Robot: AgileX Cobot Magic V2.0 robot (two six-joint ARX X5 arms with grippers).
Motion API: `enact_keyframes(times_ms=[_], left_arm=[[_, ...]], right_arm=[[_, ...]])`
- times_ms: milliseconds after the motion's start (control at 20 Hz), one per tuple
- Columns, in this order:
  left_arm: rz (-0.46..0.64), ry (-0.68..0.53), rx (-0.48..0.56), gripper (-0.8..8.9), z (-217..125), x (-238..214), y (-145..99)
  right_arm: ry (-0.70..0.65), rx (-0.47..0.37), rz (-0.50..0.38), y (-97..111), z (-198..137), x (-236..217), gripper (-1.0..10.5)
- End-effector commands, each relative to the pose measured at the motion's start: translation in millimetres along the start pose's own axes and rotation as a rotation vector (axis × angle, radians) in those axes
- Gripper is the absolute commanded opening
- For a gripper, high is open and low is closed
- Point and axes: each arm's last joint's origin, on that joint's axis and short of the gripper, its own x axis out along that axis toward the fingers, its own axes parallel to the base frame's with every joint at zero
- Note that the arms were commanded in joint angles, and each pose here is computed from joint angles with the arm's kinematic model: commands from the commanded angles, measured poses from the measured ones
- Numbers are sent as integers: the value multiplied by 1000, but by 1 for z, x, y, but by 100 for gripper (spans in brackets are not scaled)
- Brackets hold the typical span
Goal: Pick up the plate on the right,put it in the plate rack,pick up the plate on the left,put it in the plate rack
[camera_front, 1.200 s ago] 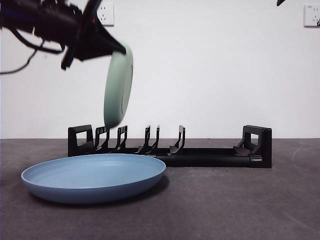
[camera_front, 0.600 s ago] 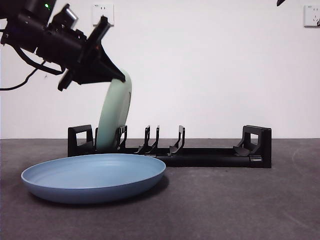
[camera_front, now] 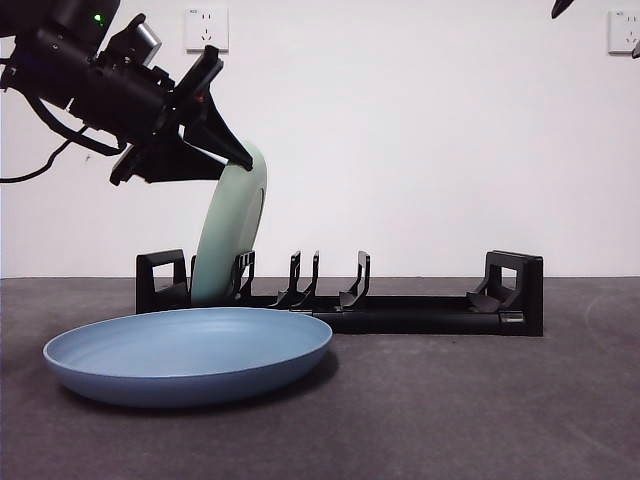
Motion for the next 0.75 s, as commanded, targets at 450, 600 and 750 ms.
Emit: enact_keyframes(times_ms=[450, 600, 750], left_arm=[[-131, -97, 197, 292, 25, -37, -39], [-148, -153, 319, 292, 34, -61, -62], [-87, -193, 475, 292, 37, -87, -86]], right_arm=[[140, 26, 205, 6, -9, 20, 437], [231, 29, 254, 13, -18, 34, 437], [348, 22, 281, 24, -33, 53, 437]])
